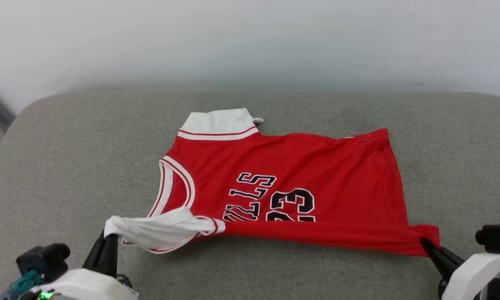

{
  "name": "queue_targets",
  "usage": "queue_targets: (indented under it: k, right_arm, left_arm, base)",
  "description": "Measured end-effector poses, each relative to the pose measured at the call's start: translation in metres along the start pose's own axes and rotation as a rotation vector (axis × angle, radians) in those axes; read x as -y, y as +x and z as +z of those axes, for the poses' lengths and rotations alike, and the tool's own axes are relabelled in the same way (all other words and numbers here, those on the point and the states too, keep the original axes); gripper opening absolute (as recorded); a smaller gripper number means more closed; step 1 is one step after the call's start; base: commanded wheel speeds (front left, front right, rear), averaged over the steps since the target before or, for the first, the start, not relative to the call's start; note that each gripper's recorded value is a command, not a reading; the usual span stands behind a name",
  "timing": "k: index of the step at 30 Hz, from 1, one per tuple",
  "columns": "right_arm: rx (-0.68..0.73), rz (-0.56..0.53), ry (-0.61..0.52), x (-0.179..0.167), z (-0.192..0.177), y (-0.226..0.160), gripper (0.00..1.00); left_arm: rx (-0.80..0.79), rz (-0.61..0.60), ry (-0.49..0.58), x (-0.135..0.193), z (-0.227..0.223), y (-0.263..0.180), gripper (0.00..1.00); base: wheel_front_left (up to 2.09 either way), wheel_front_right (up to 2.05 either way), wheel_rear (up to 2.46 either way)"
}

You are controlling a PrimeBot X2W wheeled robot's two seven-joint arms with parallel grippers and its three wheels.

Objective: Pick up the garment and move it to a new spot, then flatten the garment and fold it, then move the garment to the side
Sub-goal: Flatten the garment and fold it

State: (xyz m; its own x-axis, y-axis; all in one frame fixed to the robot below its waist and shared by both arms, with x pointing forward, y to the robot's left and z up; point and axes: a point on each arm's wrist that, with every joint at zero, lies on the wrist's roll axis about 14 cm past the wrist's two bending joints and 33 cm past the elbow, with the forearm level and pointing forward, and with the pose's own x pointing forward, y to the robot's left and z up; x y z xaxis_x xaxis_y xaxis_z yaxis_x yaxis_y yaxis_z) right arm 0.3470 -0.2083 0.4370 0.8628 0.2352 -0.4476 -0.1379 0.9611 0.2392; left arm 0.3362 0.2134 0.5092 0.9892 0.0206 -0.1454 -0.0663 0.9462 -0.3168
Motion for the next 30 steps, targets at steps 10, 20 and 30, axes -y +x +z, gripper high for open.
queue_targets:
  k: [10, 20, 30]
  right_arm:
    - [-0.099, -0.021, -0.085, -0.005, 0.012, 0.044, 0.00]
    - [-0.225, -0.014, -0.085, 0.001, -0.025, 0.090, 0.05]
    - [0.032, 0.018, -0.060, -0.011, 0.012, 0.089, 1.00]
  left_arm:
    - [-0.086, -0.097, 0.038, 0.021, -0.020, 0.076, 0.00]
    - [-0.320, -0.065, -0.017, 0.007, -0.102, 0.119, 0.09]
    - [-0.311, -0.052, -0.024, -0.004, -0.097, 0.125, 1.00]
  base:
    - [0.00, 0.00, 0.00]
    - [0.00, 0.00, 0.00]
    - [0.00, 0.00, 0.00]
